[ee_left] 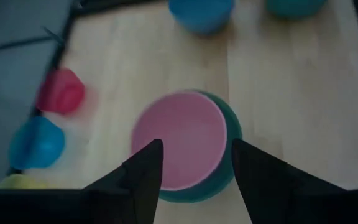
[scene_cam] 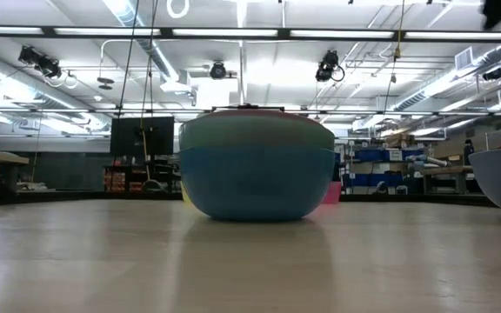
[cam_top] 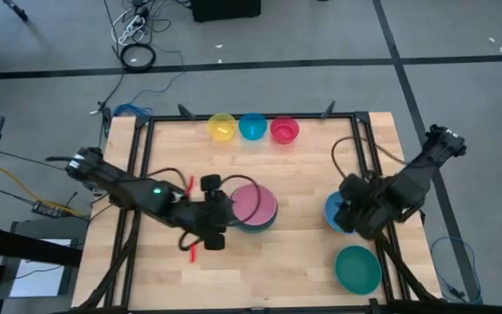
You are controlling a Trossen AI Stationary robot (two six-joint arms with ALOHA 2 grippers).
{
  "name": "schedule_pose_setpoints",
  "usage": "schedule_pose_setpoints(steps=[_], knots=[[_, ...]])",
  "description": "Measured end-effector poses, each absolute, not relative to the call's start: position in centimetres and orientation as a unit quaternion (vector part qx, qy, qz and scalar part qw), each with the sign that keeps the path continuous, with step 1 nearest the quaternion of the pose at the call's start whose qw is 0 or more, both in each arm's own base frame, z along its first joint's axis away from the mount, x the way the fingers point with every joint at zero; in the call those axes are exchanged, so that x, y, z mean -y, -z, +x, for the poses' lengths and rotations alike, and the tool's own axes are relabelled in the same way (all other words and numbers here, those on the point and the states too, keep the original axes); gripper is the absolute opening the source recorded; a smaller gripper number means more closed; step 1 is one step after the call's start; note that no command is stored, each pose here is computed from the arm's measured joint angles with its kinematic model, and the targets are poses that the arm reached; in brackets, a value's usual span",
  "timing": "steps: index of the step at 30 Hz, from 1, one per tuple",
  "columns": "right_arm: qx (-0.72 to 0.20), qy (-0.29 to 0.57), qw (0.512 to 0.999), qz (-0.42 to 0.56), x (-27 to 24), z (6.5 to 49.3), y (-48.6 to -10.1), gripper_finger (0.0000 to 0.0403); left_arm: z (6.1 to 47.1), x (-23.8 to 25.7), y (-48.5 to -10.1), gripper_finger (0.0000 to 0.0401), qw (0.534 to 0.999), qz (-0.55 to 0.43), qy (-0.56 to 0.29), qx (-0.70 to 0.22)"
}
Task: Nest bowls inside each other
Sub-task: Stack the light blue bowl on the pink bowl
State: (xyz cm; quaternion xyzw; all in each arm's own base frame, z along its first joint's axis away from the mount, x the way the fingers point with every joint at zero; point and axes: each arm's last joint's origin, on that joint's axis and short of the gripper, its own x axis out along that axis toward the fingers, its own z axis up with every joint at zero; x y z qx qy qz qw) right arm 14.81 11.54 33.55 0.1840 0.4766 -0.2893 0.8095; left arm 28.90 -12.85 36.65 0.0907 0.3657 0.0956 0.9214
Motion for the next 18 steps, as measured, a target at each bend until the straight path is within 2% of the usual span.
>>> schedule_pose_setpoints(steps=[9,18], knots=[[-0.485,0.300,0.782,0.251,-13.7,14.1,-28.5,0.0202,24.4,13.8,-40.0,0.0198,0.944,0.096,-0.113,-0.294],[-0.510,0.292,0.753,0.297,-14.1,14.2,-24.2,0.0204,21.3,14.8,-40.6,0.0198,0.947,0.098,-0.147,-0.270]])
